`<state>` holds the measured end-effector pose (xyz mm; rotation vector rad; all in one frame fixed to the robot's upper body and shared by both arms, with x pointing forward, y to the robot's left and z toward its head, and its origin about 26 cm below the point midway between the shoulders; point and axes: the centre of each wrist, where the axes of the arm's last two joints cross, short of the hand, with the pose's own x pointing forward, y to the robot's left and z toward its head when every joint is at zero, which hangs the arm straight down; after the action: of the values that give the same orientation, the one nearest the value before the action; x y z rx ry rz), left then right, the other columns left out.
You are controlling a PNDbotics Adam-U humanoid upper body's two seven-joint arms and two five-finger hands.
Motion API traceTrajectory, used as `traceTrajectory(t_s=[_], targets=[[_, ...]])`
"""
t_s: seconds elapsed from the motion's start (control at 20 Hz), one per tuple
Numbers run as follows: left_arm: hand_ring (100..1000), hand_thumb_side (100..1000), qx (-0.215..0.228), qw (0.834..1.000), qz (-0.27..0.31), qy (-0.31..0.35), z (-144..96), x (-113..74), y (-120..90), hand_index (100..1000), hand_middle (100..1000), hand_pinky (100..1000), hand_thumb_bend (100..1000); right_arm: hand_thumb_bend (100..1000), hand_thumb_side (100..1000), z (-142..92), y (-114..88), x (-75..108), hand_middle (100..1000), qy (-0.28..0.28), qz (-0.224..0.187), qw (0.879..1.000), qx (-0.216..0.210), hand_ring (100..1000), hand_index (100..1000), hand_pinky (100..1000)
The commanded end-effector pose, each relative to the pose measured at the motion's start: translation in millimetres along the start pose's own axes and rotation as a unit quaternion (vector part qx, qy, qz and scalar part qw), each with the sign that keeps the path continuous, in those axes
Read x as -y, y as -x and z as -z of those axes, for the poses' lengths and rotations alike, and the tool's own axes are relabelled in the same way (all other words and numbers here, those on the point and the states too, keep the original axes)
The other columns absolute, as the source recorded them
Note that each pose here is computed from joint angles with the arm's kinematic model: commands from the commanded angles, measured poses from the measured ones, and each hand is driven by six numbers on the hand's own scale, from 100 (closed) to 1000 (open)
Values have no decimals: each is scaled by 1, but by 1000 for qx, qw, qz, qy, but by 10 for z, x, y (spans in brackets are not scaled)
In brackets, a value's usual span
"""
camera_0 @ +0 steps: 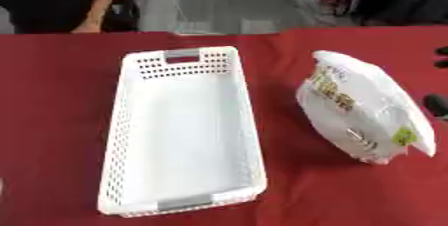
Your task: Pick up objects on the table and place them in the box.
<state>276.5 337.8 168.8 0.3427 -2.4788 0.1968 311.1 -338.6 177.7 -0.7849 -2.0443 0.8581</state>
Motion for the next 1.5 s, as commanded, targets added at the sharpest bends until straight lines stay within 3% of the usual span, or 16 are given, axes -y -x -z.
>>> traceTrajectory(t_s=[0.05,1.0,1.5], targets=[[771,960,14,1000,-2,3,50,9,-60,695,719,771,289,680,801,15,-38,106,795,5,-16,1000,10,747,967,328],[769,957,18,1000,-3,4,61,11,-64,695,718,770,290,682,802,72,-87,99,796,5,-14,1000,20,750,966,328],[770,958,16,1000,-5,4,55,16,-61,694,719,770,290,680,800,256,-163,-97,794,-14,5,999,38,747,967,317]])
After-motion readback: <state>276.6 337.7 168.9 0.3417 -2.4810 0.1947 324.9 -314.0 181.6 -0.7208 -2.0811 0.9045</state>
